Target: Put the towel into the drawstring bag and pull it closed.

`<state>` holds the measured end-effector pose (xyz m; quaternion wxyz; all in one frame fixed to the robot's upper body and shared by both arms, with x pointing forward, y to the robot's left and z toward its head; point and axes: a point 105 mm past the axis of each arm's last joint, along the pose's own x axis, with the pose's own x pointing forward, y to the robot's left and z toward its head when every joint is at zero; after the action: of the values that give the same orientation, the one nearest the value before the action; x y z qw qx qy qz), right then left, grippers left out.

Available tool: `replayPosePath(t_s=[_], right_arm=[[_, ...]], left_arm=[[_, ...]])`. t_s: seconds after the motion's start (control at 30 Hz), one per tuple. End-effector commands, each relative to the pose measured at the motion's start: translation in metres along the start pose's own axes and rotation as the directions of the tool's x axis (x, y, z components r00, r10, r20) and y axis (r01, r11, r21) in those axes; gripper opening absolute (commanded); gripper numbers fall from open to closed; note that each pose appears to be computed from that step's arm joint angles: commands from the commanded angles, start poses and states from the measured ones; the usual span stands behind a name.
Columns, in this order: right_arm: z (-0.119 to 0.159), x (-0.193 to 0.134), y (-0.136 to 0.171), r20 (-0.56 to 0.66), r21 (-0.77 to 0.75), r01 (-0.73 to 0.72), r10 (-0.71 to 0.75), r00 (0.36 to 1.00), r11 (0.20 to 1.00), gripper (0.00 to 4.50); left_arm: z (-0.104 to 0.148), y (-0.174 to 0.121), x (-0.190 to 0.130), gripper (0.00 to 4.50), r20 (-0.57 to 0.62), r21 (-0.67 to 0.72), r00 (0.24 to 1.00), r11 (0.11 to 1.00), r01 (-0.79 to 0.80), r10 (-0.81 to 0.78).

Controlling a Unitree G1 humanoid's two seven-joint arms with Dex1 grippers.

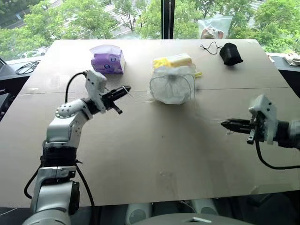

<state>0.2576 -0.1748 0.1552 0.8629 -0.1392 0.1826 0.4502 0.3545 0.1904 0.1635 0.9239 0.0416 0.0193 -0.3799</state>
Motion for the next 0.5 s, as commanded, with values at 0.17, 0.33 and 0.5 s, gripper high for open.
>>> replayPosePath(t_s=[0.17, 0.33, 0.5], right_arm=[[0.002, 0.011, -0.036, 0.116, -0.113, 0.273, -0.261, 0.958, 0.955, 0.00], [-0.025, 0.006, -0.013, 0.081, -0.058, 0.145, -0.141, 0.987, 0.988, 2.47], [-0.056, -0.018, 0.012, -0.042, -0.001, 0.058, -0.058, 0.997, 0.998, 4.49]], left_arm=[[-0.016, -0.021, -0.010, 0.03, -0.050, -0.039, 0.996, 0.997, 0.069, -0.071], [-0.034, -0.040, -0.036, 2.30, -0.147, -0.097, 0.968, 0.977, 0.188, -0.201], [-0.053, -0.049, -0.081, 4.41, -0.338, -0.050, 0.904, 0.965, 0.259, -0.260]])
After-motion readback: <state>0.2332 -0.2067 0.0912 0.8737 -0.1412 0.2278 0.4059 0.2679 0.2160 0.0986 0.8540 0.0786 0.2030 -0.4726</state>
